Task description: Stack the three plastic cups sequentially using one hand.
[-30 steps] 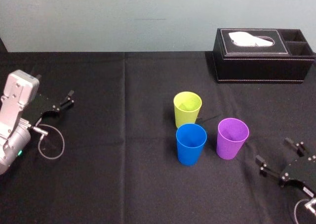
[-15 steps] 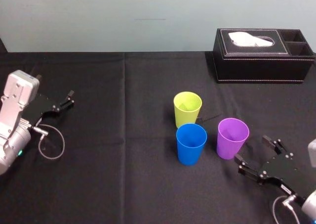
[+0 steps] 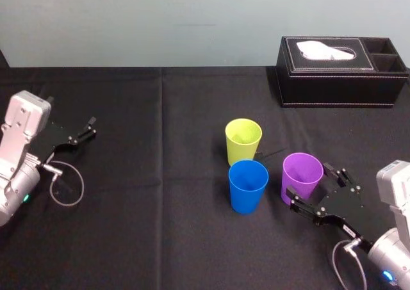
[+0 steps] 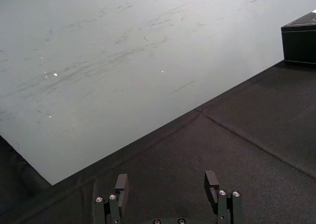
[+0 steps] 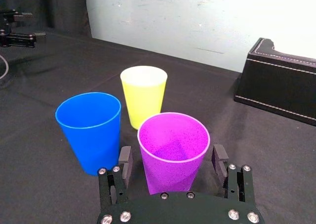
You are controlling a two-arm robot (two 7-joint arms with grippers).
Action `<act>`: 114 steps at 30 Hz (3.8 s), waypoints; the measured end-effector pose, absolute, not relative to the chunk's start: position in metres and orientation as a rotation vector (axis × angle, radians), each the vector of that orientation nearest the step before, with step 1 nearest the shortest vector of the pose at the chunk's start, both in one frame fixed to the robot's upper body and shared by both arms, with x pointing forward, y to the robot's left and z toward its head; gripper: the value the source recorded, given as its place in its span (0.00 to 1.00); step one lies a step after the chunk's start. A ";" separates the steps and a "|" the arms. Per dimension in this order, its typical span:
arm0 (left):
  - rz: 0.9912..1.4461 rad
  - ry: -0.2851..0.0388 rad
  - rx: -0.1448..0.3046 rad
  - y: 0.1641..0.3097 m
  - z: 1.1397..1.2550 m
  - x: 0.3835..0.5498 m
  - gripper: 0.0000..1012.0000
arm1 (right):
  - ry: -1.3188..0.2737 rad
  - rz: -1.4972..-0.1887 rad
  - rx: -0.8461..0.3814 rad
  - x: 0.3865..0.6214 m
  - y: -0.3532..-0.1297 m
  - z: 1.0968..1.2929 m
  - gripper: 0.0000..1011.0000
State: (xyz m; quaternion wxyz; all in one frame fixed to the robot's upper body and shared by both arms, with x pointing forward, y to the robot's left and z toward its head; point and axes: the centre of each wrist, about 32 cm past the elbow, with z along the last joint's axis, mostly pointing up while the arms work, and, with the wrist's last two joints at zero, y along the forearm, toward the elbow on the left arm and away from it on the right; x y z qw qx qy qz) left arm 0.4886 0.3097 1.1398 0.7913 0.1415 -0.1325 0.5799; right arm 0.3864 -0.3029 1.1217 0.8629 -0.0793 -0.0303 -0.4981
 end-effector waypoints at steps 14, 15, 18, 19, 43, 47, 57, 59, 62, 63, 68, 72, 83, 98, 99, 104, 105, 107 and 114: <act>1.248 -0.285 0.304 0.310 1.140 0.489 1.00 | -0.034 -1.077 -0.143 0.400 -0.292 1.119 0.99; 1.248 -0.285 0.304 0.310 1.140 0.489 1.00 | -0.033 -1.078 -0.140 0.400 -0.292 1.119 0.99; 1.248 -0.285 0.304 0.310 1.140 0.489 1.00 | -0.031 -1.073 -0.133 0.405 -0.290 1.120 0.99; 1.248 -0.285 0.305 0.310 1.140 0.489 1.00 | -0.031 -1.071 -0.134 0.406 -0.289 1.120 0.99; 1.248 -0.285 0.304 0.310 1.140 0.489 1.00 | -0.001 -1.080 -0.127 0.411 -0.286 1.117 0.99; 1.248 -0.285 0.305 0.310 1.140 0.489 1.00 | 0.003 -1.081 -0.123 0.410 -0.286 1.117 0.99; 1.248 -0.285 0.304 0.310 1.140 0.489 1.00 | 0.009 -1.081 -0.119 0.410 -0.286 1.116 0.99; 1.248 -0.285 0.304 0.310 1.140 0.489 1.00 | 0.008 -1.080 -0.120 0.410 -0.286 1.116 0.99; 1.248 -0.285 0.304 0.310 1.140 0.489 1.00 | 0.008 -1.080 -0.120 0.410 -0.286 1.116 0.97; 1.248 -0.285 0.304 0.310 1.140 0.489 1.00 | 0.008 -1.080 -0.120 0.410 -0.286 1.116 0.96; 1.248 -0.285 0.304 0.310 1.140 0.489 1.00 | 0.008 -1.079 -0.121 0.410 -0.286 1.116 0.85; 1.248 -0.285 0.304 0.310 1.140 0.489 1.00 | 0.007 -1.080 -0.120 0.410 -0.286 1.116 0.77; 1.248 -0.285 0.304 0.310 1.140 0.489 1.00 | -0.007 -1.086 -0.117 0.411 -0.288 1.119 0.74; 1.248 -0.285 0.304 0.310 1.140 0.489 1.00 | -0.077 -1.085 -0.081 0.445 -0.288 1.161 0.74; 1.248 -0.285 0.304 0.310 1.140 0.489 1.00 | -0.082 -1.082 -0.073 0.448 -0.286 1.164 0.74; 1.248 -0.285 0.304 0.310 1.140 0.489 1.00 | -0.098 -1.051 -0.026 0.467 -0.278 1.178 0.74; 1.248 -0.285 0.304 0.310 1.140 0.489 1.00 | -0.100 -1.046 -0.019 0.470 -0.277 1.179 0.74; 1.248 -0.285 0.304 0.310 1.140 0.489 1.00 | -0.100 -1.030 -0.006 0.477 -0.272 1.182 0.74; 1.248 -0.285 0.304 0.310 1.140 0.489 1.00 | -0.111 -0.978 0.012 0.491 -0.261 1.182 0.74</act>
